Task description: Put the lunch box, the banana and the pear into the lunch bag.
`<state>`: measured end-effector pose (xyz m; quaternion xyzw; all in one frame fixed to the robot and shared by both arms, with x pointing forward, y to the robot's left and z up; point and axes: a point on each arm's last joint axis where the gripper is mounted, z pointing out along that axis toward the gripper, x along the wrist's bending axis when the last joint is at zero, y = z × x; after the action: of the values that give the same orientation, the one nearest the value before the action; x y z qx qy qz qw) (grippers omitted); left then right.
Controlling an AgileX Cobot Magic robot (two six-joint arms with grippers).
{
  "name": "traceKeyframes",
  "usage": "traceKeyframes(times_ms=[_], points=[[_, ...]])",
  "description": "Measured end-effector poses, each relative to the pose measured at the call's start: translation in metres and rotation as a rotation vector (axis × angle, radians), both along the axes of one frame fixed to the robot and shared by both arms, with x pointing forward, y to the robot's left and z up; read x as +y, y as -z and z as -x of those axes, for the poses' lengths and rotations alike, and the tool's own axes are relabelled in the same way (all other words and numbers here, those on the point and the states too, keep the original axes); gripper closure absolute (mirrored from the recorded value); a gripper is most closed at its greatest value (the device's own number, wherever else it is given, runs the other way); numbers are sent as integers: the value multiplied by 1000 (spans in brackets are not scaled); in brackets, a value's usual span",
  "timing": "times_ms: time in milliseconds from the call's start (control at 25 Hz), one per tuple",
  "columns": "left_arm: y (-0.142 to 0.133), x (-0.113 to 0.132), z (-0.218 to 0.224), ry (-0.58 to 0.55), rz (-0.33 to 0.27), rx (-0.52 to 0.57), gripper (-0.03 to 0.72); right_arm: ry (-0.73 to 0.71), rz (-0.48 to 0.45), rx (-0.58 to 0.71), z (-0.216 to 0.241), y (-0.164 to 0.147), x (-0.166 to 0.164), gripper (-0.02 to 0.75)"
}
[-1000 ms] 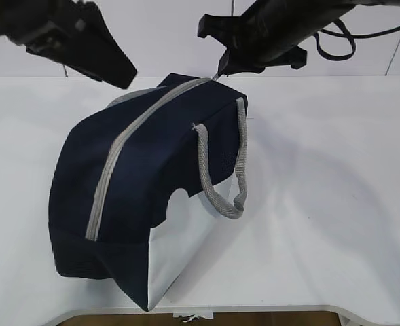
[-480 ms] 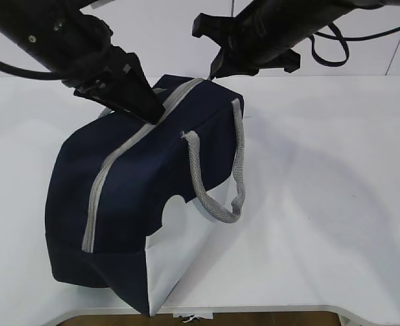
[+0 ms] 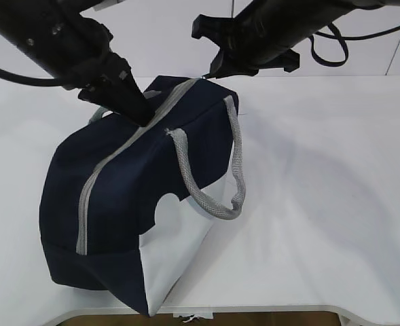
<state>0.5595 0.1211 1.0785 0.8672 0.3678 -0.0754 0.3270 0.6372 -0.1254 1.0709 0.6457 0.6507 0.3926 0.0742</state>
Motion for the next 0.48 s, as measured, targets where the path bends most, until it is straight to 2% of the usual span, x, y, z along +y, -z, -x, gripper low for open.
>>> traceKeyframes(times_ms=[200,480], points=[[-3,0,1,18,-6,6,688,-1,1,-6,-1,0,-1,737],[-28,4,7,61,-28,-40,688,0,-19,-27,-3,-8,1,737]])
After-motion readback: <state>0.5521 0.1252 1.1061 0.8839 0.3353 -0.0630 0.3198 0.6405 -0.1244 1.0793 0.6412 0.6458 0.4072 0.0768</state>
